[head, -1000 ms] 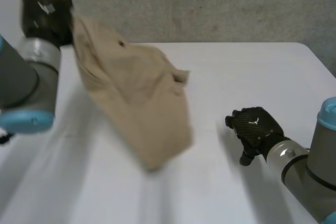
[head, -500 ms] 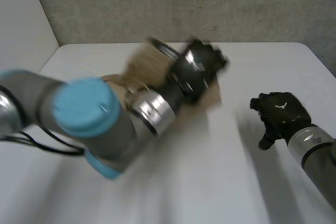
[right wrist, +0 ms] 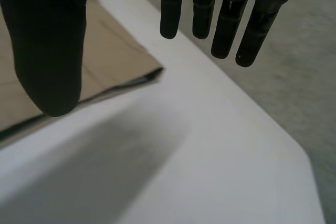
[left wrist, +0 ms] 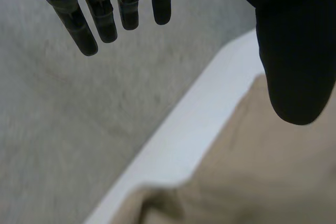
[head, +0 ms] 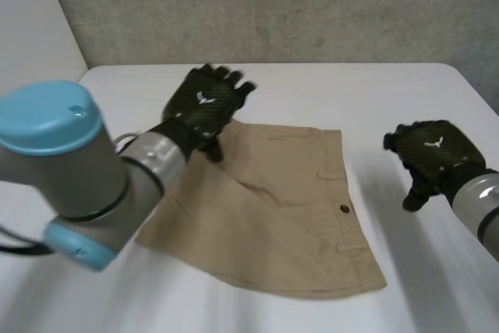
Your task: Fold the shorts.
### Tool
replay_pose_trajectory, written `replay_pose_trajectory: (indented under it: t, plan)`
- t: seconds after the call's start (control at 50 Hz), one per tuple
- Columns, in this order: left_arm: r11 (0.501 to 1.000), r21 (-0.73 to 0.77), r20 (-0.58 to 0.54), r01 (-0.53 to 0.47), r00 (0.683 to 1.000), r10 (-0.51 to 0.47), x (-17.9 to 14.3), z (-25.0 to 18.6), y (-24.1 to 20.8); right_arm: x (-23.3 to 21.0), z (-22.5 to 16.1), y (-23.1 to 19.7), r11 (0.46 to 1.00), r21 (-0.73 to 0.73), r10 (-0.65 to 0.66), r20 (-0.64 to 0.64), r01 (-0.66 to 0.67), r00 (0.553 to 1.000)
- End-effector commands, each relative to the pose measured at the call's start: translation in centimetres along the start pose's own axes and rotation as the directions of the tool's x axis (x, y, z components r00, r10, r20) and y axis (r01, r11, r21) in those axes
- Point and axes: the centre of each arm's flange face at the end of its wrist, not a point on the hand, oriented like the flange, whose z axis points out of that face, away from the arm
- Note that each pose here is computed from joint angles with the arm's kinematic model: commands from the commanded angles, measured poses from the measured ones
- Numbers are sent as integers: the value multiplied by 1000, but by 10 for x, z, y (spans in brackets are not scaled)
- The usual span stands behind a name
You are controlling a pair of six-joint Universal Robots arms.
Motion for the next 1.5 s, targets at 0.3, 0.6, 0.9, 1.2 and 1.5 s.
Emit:
replay_pose_trajectory:
  t: [0.3, 0.6, 0.9, 1.2, 1.5]
  plan:
    - [888, -426, -46, 176, 975, -216, 23, -100, 51, -52, -41, 28, 989, -148, 28, 383, 32, 923]
    - [855, -474, 35, 208, 975, -218, 10, -101, 69, -71, -32, 61, 983, -181, 35, 414, 45, 910]
    - [854, -477, 33, 207, 975, -219, 11, -102, 69, -73, -21, 68, 990, -123, -12, 387, 64, 922]
    - [847, -490, 32, 208, 975, -221, 13, -106, 71, -68, -4, 64, 995, -86, -19, 359, 53, 933]
    - [834, -511, 24, 208, 973, -228, 18, -110, 76, -56, 25, 44, 979, -132, 178, 171, -157, 969]
